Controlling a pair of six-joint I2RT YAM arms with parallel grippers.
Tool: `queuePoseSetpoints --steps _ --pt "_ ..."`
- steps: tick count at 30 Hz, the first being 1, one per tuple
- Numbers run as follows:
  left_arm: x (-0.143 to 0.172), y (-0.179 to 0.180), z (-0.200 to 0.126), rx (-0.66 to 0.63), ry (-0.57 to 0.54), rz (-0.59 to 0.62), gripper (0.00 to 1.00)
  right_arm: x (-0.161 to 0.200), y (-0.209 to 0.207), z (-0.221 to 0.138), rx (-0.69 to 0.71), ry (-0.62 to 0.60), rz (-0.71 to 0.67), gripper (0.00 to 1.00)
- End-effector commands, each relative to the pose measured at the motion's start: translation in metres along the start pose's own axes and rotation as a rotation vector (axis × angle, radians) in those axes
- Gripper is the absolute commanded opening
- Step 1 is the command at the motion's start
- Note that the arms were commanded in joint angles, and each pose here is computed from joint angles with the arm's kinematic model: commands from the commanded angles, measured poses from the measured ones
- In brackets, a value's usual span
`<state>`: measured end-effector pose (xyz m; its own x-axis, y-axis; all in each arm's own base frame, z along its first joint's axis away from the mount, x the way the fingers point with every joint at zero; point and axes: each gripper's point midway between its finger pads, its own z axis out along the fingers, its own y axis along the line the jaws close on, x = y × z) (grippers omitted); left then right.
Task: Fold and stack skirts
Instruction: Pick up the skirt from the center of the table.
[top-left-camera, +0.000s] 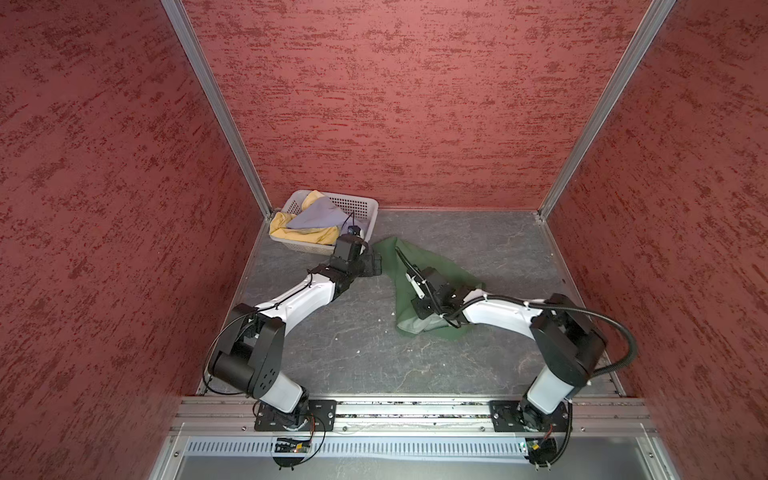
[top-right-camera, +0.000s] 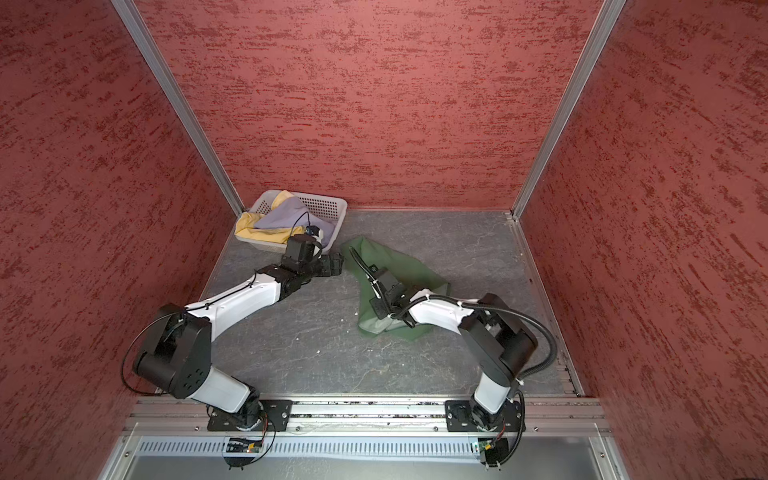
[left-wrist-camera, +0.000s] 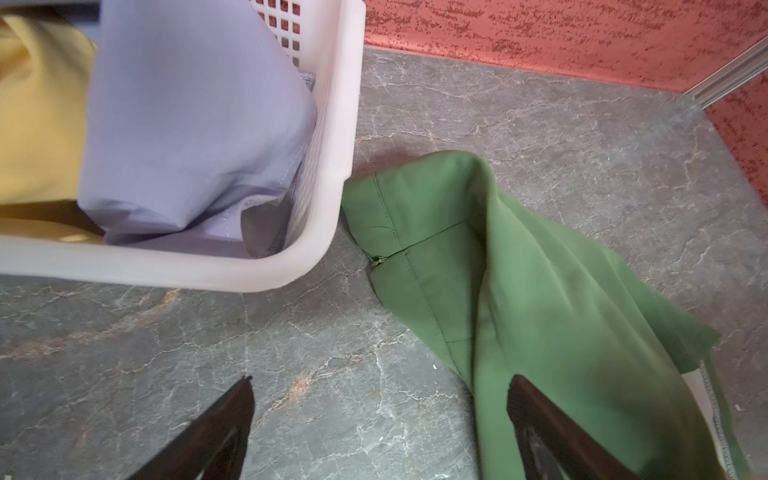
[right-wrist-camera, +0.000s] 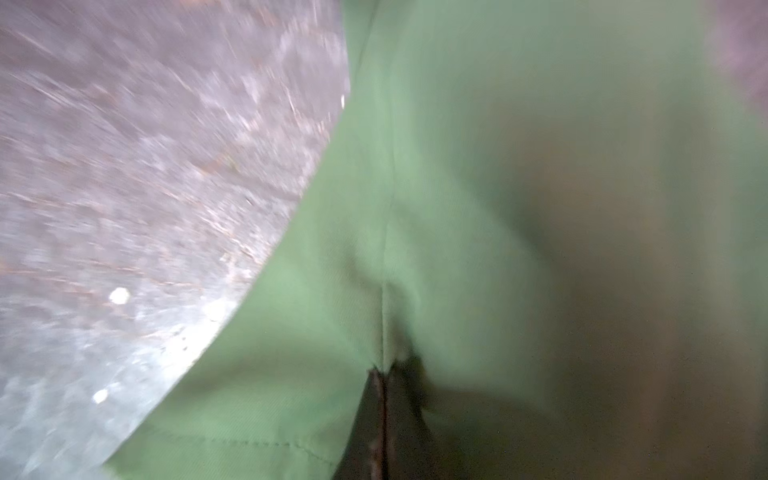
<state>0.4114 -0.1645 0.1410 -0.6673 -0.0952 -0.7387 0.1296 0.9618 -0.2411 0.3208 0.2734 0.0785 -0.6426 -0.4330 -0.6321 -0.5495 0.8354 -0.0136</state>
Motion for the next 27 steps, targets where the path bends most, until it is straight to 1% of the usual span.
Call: queuePoseSetpoints --steps 1,5,7,12,14,17,19,22,27 --pt "-0.006 -0.002 0.003 0.005 0.001 0.043 0.95 -0.028 -0.022 -0.041 0.073 -0.125 -0.068 0.00" --pt "-0.006 -0.006 0.004 0.018 -0.001 0.095 0.94 -0.044 -0.037 -0.080 0.128 -0.236 -0.136 0.00" --pt "-0.006 -0.008 0.004 0.024 -0.008 0.127 0.94 -0.048 -0.053 -0.095 0.188 -0.271 -0.132 0.00" --pt "-0.009 -0.014 0.004 0.046 -0.042 0.183 0.93 -0.057 -0.100 -0.123 0.320 -0.341 -0.055 0.00" --pt "-0.008 -0.017 0.004 0.055 -0.048 0.201 0.93 -0.061 -0.122 -0.133 0.366 -0.371 0.001 0.00" --pt "-0.007 -0.023 0.006 0.066 -0.054 0.231 0.93 -0.064 -0.146 -0.140 0.393 -0.393 0.049 0.00" --pt "-0.004 -0.026 0.008 0.067 -0.055 0.254 0.93 -0.067 -0.157 -0.141 0.391 -0.399 0.065 0.00" --pt "0.001 -0.033 0.011 0.081 -0.056 0.289 0.92 -0.076 -0.166 -0.142 0.351 -0.421 0.081 0.00" --pt "0.011 -0.049 0.022 0.129 -0.062 0.338 0.91 -0.101 -0.149 -0.152 0.215 -0.489 0.026 0.00"
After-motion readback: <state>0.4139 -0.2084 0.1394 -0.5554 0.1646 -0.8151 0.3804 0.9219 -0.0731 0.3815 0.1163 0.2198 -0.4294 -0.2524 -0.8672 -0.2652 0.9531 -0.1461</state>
